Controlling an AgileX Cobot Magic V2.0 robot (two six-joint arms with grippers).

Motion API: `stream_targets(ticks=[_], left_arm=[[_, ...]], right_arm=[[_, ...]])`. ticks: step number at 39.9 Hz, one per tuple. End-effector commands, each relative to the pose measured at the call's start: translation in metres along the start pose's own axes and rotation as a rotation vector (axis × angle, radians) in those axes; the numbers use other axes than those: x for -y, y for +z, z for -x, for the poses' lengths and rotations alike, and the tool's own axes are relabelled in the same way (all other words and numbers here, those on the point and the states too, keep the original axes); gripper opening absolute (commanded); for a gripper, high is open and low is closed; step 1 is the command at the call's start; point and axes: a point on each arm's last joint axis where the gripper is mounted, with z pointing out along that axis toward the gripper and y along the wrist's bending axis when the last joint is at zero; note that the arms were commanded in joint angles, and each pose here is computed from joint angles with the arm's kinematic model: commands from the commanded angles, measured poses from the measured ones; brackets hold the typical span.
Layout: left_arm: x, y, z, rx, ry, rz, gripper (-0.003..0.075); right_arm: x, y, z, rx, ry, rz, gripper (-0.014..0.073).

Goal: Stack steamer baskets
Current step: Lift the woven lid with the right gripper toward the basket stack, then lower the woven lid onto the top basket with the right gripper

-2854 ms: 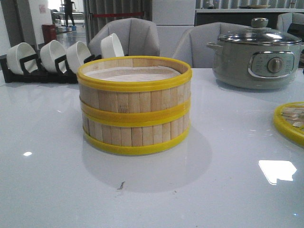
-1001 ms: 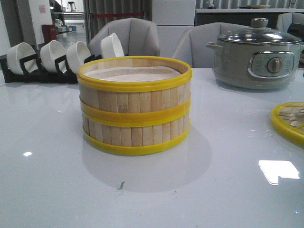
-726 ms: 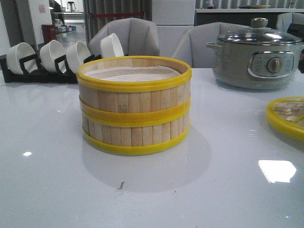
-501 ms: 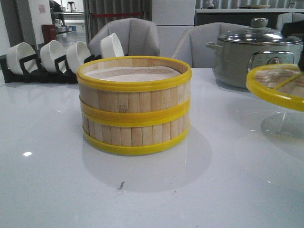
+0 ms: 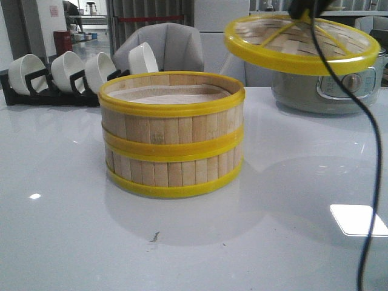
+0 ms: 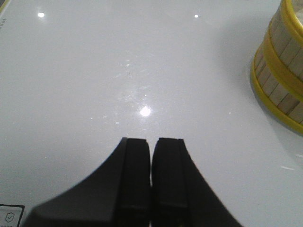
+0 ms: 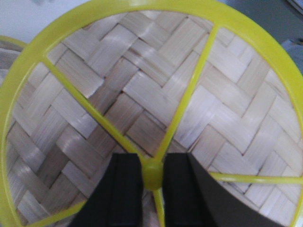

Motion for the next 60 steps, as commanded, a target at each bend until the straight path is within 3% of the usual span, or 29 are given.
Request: stream_targets(ticks=[1,11,19,60], left_arm=[[0.001,-0.006,0.016,0.107,-0.009,-0.009,0.0083],[0.001,-0.006,0.016,0.107,-0.009,-0.009,0.0083],[0.001,-0.006,0.016,0.107,-0.009,-0.009,0.0083],[0.001,-0.006,0.016,0.107,-0.009,-0.009,0.0083]], right_arm=[[-0.029,-0.031,0.019,0.124,-0.038,0.065,0.0049],[-0.102,-0.011,0.023,0.075,-0.159,0.174,0.0049],[-0.134,0.001,0.025,0.07,-0.207,0.217,0.0049],[-0.14,0.034,0.022,0.05,-0.245,0.163,0.0049]])
